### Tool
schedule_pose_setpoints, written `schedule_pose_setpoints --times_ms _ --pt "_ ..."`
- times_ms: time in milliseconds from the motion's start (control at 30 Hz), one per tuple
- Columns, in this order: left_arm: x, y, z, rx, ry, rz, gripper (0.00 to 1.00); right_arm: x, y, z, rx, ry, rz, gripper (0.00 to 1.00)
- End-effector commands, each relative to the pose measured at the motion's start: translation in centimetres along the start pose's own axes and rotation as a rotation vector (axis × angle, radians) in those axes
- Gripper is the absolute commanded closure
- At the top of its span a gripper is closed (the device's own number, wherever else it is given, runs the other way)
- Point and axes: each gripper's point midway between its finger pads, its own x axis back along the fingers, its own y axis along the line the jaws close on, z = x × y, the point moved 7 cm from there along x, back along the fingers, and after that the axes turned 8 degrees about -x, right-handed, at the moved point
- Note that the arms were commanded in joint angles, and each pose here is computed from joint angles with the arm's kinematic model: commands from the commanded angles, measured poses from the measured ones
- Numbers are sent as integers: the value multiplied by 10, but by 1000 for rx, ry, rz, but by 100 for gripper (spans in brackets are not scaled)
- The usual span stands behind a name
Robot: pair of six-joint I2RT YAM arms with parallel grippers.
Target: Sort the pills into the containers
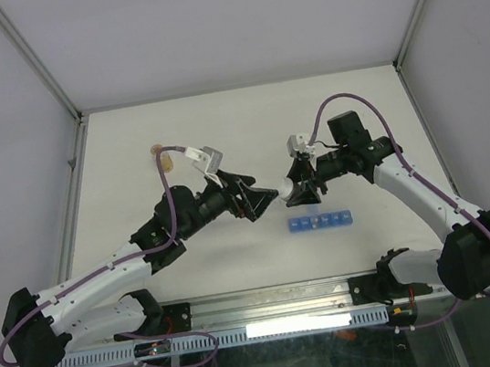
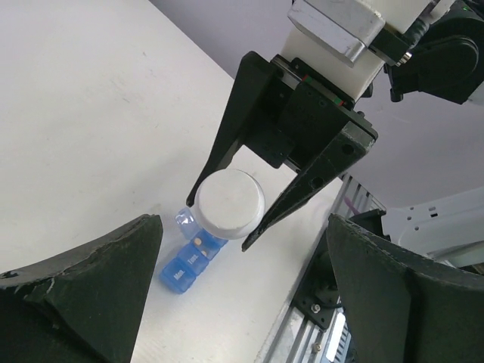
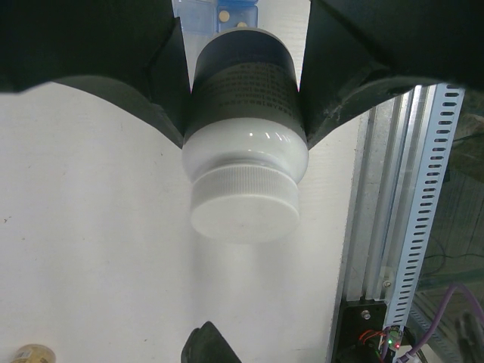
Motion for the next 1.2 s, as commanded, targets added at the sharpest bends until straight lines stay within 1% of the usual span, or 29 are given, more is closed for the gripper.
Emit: schedule_pose_setpoints --times_ms 0,167,400,533,667,800,1033,1167 --pt "-4 -4 -18 -47 -33 -67 8 5 0 -23 90 -53 -10 100" --pt "-4 -5 -22 -52 -36 -106 7 5 0 -23 92 -54 -9 100" --pt "-7 -10 -25 -12 -36 -86 6 5 0 -23 93 -56 -11 100" --pt "-12 -10 -27 -1 -39 -120 8 5 1 -24 94 -56 -12 100" --pt "-20 -13 -21 -18 -14 -175 8 6 0 -24 93 -56 -10 100" --pt "-22 -13 -20 -23 -18 -235 7 6 1 -24 96 -56 -7 100" --pt "-32 -23 -21 -13 -13 -228 7 4 0 -23 91 -51 -12 100" --pt "-44 -28 -18 -20 9 -216 10 4 0 -23 92 -50 -8 100"
